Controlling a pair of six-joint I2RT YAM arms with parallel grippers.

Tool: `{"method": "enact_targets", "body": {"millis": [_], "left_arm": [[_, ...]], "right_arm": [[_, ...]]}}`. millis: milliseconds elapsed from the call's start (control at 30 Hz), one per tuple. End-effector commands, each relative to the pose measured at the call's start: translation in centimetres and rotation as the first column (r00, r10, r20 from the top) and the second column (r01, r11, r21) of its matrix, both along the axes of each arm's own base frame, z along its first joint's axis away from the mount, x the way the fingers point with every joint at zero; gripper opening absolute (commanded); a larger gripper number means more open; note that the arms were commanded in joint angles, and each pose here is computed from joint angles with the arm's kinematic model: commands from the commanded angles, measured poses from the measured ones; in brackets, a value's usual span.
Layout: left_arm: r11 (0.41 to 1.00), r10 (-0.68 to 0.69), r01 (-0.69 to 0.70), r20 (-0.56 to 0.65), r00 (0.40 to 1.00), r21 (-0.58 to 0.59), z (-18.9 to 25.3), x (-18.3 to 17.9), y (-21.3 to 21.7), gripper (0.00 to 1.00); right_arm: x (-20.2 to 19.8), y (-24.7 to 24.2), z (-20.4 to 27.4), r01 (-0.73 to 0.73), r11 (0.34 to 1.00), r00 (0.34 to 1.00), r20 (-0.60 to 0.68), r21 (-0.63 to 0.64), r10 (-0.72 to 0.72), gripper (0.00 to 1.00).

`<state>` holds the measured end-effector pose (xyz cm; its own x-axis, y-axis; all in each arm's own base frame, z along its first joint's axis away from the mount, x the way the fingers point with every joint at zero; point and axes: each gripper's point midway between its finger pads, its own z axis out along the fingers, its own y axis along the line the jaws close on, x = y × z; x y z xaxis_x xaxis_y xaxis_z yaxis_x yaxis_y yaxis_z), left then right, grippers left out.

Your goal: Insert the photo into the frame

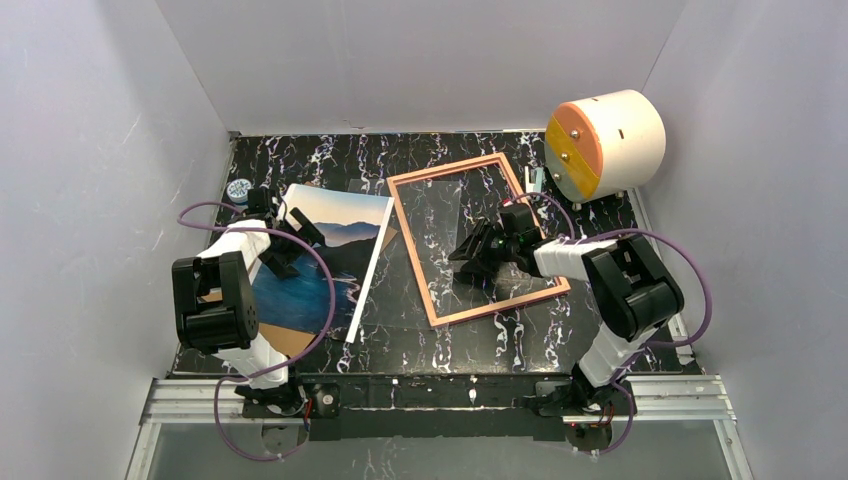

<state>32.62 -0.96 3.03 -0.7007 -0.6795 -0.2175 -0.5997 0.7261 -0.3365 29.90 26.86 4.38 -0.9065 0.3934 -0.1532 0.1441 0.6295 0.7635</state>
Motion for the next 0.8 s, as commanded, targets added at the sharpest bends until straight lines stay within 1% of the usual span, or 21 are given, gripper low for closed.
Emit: {"method": "enact_targets", "body": {"millis": [0,167,333,433,567,600,700,767], "left_arm": [[1.000,-0.008,0.008,-0.154,0.988,-0.003,-3.8,-3.7,-0.3,0.98],[1.000,-0.012,0.011,-0.153,0.988,-0.006,-3.7,-3.6,-0.5,0.98],[1.000,-0.010,0.009,-0.153,0.988,-0.010,-3.7,-3.5,-0.5,0.98],[1.000,-0.012,0.010,-0.149,0.989,-0.013,-3.6,-3.3,-0.5,0.98],[0.998,-0.047,0.044,-0.105,0.993,-0.033,-2.0,-2.1,-0.9,0.97],[0.998,-0.057,0.054,-0.097,0.994,-0.034,-1.4,-1.8,-0.9,0.97],[0.996,-0.081,0.079,-0.057,0.995,-0.037,0.3,-0.9,-1.0,0.98],[0.995,-0.092,0.091,-0.036,0.995,-0.035,1.3,-0.4,-1.0,0.98]], "right_arm": [[0.5,0.7,0.1,-0.019,1.000,1.000,0.014,0.005,0.019,0.58],[-0.3,2.5,0.6,-0.097,0.986,0.995,0.037,0.139,0.092,0.57],[-0.2,4.3,2.3,-0.171,0.955,0.981,0.135,0.241,0.142,0.56],[0.0,5.1,3.8,-0.216,0.931,0.967,0.194,0.295,0.163,0.51],[0.5,5.9,6.1,-0.253,0.901,0.950,0.264,0.352,0.164,0.40],[0.6,6.1,6.4,-0.262,0.898,0.948,0.270,0.353,0.170,0.35],[1.0,6.3,7.1,-0.278,0.897,0.942,0.279,0.345,0.184,0.14],[1.1,6.3,7.4,-0.282,0.903,0.939,0.286,0.323,0.191,0.04]]}}
